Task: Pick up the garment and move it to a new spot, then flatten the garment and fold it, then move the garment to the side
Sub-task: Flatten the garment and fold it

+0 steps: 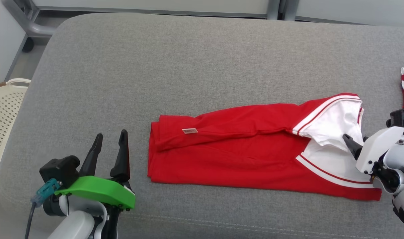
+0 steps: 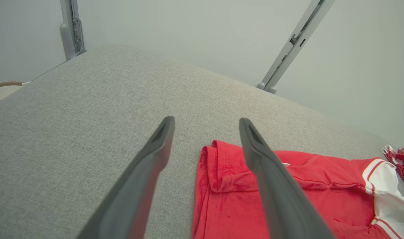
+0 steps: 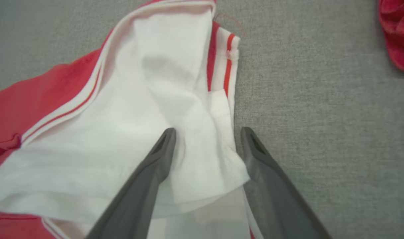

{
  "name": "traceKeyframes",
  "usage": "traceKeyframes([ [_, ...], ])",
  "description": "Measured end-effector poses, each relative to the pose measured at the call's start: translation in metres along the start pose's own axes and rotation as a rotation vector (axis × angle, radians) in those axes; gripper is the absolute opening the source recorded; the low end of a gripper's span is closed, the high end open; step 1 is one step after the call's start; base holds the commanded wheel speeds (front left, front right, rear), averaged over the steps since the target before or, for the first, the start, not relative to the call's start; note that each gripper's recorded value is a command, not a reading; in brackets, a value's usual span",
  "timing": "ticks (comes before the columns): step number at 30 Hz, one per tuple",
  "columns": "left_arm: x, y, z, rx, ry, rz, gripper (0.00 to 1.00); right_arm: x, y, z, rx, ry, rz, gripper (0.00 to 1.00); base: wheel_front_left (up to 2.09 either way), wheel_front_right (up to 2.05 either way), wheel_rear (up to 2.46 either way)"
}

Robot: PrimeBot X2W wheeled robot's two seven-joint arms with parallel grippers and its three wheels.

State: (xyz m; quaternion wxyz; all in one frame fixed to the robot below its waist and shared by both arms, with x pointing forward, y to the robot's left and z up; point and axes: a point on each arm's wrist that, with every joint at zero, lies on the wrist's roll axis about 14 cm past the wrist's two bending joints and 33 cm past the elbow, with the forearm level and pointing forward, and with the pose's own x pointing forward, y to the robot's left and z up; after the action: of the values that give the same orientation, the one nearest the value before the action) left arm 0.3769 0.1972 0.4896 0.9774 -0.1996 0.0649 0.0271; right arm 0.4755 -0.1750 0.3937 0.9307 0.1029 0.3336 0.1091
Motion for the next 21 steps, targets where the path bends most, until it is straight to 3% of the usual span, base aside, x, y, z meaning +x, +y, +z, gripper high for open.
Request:
traceKeyframes([
  [10, -0.005, 0.006, 0.001, -0.011, -0.007, 0.018, 1.00, 0.010, 0.016, -0.013, 0.003, 0.074, 0.032, 1.00, 0.00, 0.00, 0.00],
  [11, -0.006, 0.006, 0.001, -0.013, -0.007, 0.018, 1.00, 0.010, 0.018, -0.014, 0.003, 0.077, 0.038, 0.64, 0.00, 0.00, 0.00],
  [12, -0.006, 0.006, 0.001, -0.014, -0.007, 0.018, 1.00, 0.010, 0.021, -0.015, 0.003, 0.081, 0.044, 0.42, 0.00, 0.00, 0.00],
  [15, -0.006, 0.007, 0.001, -0.016, -0.007, 0.020, 1.00, 0.011, 0.023, -0.016, -0.002, 0.089, 0.052, 0.09, 0.00, 0.00, 0.00],
  [16, -0.006, 0.006, 0.001, -0.017, -0.007, 0.020, 1.00, 0.011, 0.024, -0.016, 0.004, 0.082, 0.055, 0.00, 0.00, 0.00, 0.00],
  [21, -0.004, 0.005, -0.001, -0.016, -0.003, 0.016, 1.00, 0.011, 0.023, -0.013, 0.018, 0.064, 0.056, 0.00, 0.00, 0.00, 0.00],
])
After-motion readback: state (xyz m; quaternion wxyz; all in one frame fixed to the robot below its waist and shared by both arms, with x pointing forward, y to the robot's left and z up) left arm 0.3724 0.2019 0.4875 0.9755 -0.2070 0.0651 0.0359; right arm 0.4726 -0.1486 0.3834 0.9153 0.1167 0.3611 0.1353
